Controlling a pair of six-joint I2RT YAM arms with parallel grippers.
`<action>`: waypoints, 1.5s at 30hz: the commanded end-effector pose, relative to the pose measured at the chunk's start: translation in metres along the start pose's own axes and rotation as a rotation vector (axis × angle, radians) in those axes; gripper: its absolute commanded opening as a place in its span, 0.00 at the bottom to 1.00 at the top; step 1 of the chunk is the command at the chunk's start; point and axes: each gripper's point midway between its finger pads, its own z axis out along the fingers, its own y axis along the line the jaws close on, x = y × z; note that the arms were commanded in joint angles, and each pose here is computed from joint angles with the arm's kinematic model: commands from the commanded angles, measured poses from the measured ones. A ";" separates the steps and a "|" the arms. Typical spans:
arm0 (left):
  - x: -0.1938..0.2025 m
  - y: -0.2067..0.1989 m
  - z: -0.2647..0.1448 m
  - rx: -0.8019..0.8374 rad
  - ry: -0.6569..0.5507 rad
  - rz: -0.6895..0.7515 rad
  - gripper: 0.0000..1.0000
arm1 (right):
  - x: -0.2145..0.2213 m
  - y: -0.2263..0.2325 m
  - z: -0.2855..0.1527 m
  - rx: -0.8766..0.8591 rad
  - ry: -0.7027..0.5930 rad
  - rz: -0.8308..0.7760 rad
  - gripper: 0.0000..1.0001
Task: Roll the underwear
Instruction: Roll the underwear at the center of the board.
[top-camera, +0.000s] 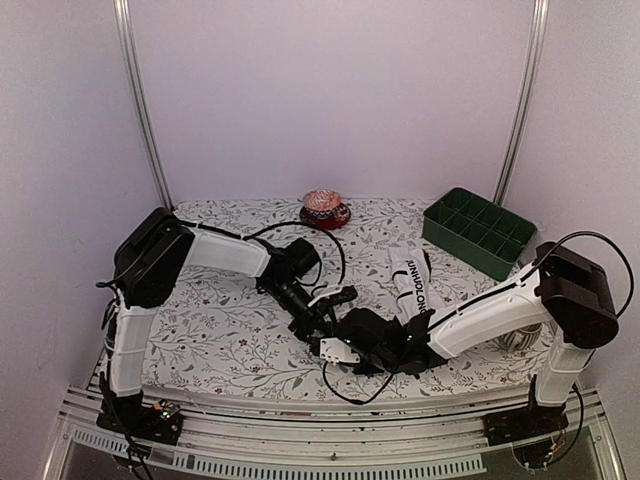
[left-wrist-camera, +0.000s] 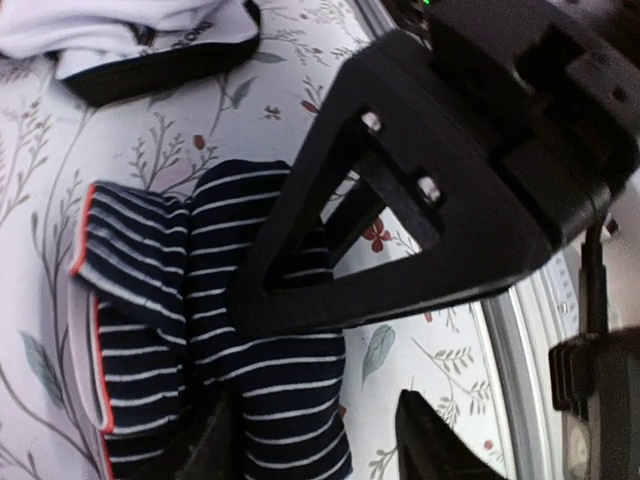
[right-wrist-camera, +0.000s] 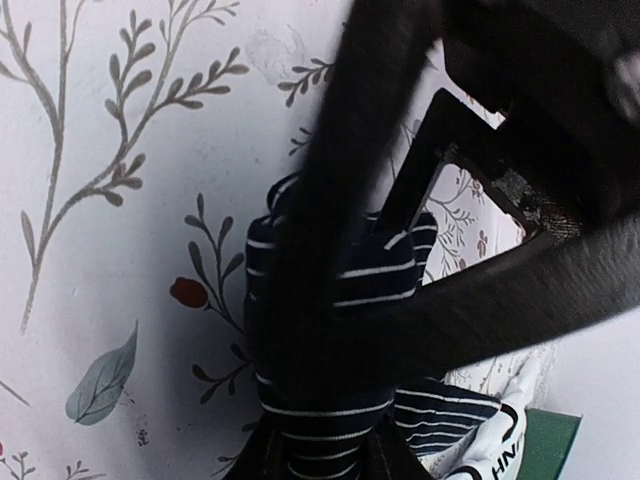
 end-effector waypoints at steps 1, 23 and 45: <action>0.048 -0.002 -0.005 -0.109 0.146 -0.057 0.64 | 0.008 0.016 0.002 -0.179 0.005 0.083 0.20; 0.014 -0.023 -0.053 -0.603 -0.003 0.495 0.73 | 0.002 0.036 0.005 -0.725 0.017 0.424 0.25; 0.025 -0.029 -0.027 -0.825 0.054 0.752 0.74 | -0.010 0.059 0.004 -0.950 -0.003 0.473 0.25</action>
